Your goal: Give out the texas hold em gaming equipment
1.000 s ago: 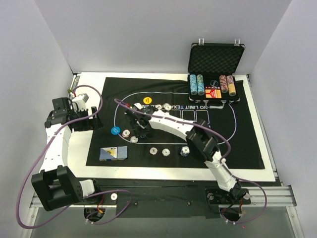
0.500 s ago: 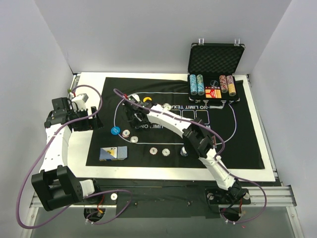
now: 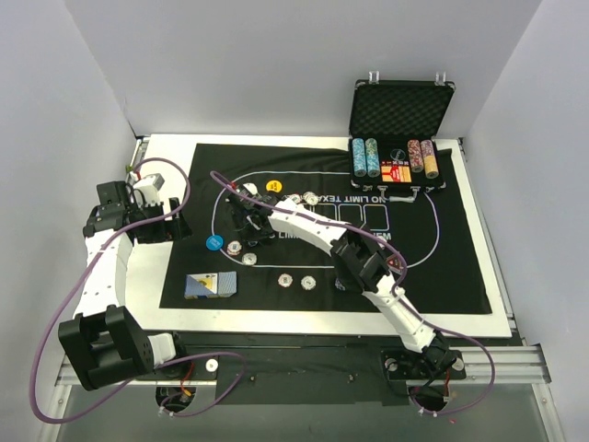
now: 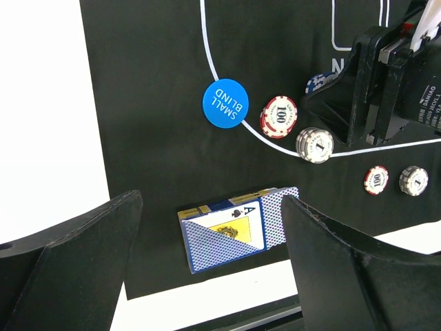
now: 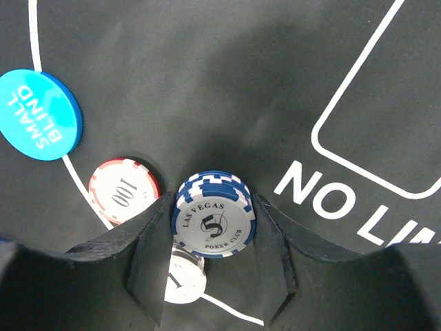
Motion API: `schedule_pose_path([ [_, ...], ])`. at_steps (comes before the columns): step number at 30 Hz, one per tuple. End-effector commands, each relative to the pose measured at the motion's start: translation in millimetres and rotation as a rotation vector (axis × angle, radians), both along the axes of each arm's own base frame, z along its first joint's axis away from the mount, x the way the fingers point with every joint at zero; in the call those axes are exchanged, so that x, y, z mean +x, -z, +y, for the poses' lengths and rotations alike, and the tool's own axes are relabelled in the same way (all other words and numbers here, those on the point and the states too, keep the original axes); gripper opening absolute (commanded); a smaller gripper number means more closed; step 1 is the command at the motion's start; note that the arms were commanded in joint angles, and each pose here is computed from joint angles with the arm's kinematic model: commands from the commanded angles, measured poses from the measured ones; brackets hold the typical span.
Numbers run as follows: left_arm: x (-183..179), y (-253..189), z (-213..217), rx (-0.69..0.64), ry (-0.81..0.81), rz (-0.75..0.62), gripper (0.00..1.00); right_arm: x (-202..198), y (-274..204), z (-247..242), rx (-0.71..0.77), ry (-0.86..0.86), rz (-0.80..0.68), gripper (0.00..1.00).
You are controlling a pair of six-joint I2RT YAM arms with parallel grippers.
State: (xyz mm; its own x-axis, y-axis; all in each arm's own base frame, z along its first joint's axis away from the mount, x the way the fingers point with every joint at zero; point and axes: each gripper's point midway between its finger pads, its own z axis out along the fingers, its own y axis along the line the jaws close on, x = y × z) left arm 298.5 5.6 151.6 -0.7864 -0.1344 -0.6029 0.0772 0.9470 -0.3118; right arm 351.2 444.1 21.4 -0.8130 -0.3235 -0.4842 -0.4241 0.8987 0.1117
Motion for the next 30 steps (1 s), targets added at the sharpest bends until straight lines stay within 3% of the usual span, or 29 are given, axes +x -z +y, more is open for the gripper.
schedule_pose_path([
  [1, 9.3, -5.9, 2.1, 0.001, 0.015, -0.053, 0.93, -5.8, 0.8, 0.7, 0.003, 0.010, 0.023, 0.45],
  [7, 8.5, -1.9, 0.4, -0.010, 0.014, -0.044, 0.93, -1.8, -23.5, -4.8, 0.018, 0.008, -0.014, 0.62],
  [18, 5.0, -0.6, 0.4, -0.010, 0.006, -0.037, 0.93, 10.8, -126.4, -73.9, 0.065, 0.068, -0.147, 0.66],
  [24, 6.8, -7.4, -0.7, -0.016, 0.003, -0.051, 0.93, -31.7, -140.3, -137.9, 0.005, 0.066, -0.145, 0.72],
  [30, 7.4, -6.5, 0.7, -0.008, 0.004, -0.048, 0.93, -95.5, -92.3, -215.6, -0.113, 0.114, -0.078, 0.80],
])
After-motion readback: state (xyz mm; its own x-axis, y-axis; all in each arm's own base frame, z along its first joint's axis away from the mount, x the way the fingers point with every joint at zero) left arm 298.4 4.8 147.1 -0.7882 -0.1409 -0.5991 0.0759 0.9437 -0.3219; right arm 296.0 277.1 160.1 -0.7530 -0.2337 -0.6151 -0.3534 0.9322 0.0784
